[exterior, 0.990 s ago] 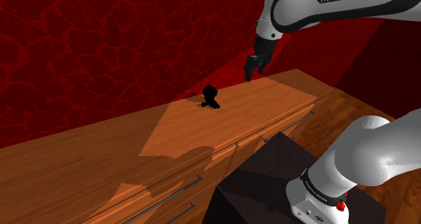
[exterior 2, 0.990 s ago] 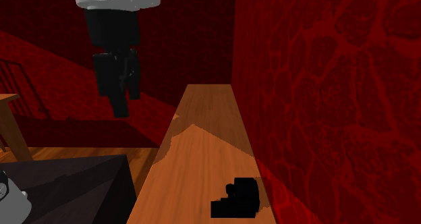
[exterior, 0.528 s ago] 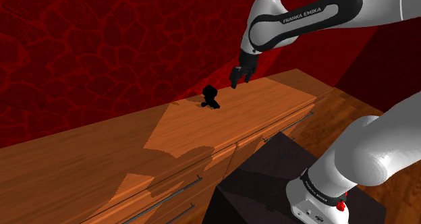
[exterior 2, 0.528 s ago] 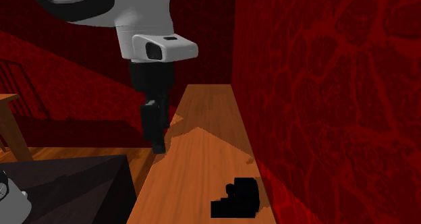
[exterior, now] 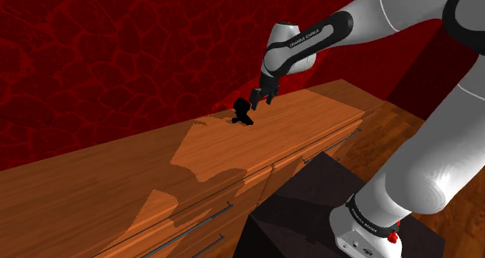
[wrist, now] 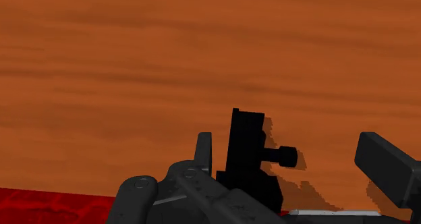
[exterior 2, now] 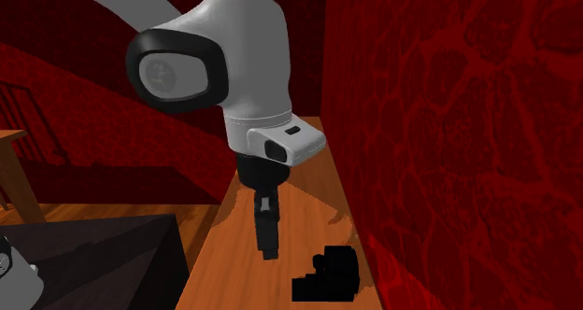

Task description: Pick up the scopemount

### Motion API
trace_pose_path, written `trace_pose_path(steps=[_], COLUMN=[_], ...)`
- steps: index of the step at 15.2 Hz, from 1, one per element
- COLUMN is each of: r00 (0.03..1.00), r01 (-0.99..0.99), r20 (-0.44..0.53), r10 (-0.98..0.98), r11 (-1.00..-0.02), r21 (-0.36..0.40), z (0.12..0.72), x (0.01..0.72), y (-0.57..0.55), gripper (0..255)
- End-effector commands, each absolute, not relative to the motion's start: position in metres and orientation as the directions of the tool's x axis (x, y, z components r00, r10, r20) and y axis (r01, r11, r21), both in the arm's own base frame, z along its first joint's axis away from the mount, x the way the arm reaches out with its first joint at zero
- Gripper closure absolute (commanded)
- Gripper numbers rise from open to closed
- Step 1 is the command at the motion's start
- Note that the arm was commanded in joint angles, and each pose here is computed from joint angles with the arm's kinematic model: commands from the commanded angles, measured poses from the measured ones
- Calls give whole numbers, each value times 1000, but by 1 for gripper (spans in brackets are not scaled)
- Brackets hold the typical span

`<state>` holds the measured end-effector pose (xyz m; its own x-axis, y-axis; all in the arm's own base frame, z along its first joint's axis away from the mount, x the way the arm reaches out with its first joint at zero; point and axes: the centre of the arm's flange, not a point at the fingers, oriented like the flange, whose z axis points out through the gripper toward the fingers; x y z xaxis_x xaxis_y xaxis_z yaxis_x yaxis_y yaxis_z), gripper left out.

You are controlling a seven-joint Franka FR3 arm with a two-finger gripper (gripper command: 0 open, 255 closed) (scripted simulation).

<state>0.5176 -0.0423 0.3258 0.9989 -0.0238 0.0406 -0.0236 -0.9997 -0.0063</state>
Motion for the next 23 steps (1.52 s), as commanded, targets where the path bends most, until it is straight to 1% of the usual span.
trace_pose_path(steps=[1, 7, 16, 17, 23], r00=[998, 997, 997, 997, 997], r01=[-33, -58, -58, -58, -58], r20=[45, 57, 57, 57, 57], r10=[-34, -60, -60, -60, -60], r11=[-999, -998, -998, -998, -998], r21=[-13, -33, -33, -33, -33], z=[307, 249, 209, 209, 209], x=[535, 580, 580, 580, 581], y=[-44, -51, -51, -51, -51], gripper=[0, 0, 0, 255, 255])
